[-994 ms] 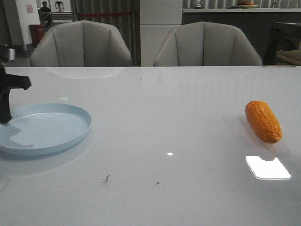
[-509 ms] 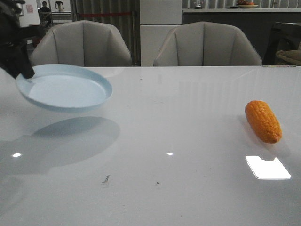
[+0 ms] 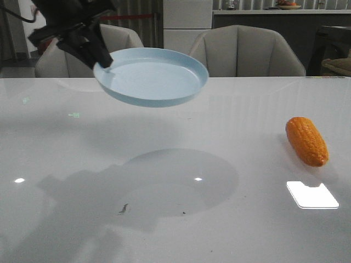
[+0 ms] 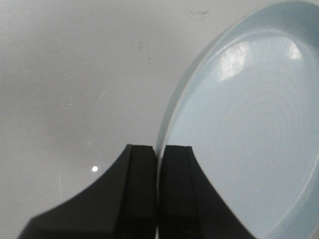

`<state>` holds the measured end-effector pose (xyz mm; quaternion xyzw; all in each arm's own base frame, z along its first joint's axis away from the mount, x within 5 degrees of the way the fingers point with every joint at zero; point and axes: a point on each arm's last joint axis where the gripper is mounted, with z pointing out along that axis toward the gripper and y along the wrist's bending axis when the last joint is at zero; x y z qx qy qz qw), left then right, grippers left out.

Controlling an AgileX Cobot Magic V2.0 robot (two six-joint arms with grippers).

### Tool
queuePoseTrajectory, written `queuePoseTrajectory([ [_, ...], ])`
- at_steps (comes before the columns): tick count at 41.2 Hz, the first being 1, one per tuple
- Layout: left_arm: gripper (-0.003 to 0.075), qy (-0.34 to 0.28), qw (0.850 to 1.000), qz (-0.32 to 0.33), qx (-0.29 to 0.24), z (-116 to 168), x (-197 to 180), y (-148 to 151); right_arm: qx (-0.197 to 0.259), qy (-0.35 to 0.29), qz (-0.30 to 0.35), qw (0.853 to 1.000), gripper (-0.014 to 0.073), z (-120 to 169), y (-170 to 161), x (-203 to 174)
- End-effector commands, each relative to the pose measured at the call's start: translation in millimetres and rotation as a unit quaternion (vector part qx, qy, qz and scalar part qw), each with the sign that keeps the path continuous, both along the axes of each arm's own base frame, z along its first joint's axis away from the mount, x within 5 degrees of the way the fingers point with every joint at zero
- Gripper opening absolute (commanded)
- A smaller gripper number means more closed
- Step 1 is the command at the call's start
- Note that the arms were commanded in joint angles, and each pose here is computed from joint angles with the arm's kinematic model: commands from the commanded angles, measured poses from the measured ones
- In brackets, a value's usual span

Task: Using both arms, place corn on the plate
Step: 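Lift the plate with the left gripper and carry it toward the table center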

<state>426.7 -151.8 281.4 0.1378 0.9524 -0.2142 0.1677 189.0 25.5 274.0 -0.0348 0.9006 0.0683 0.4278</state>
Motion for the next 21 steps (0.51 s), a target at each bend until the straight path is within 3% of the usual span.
queuePoseTrajectory([
  [1, 0.0089, -0.033, 0.999, 0.002, -0.031, 23.4, -5.8, -18.4, 0.002, -0.052, -0.003, 0.999, 0.0485, 17.6, -0.2, 5.2],
  [15, 0.0088, 0.052, 0.998, -0.029, 0.001, -38.6, 0.4, -41.1, 0.002, -0.051, -0.003, 0.999, 0.0485, 17.4, -0.2, 5.1],
  [21, 0.0089, 0.043, 0.998, -0.041, 0.035, -46.6, 3.1, -36.9, 0.002, -0.051, -0.003, 0.999, 0.0485, 17.4, -0.2, 5.1],
])
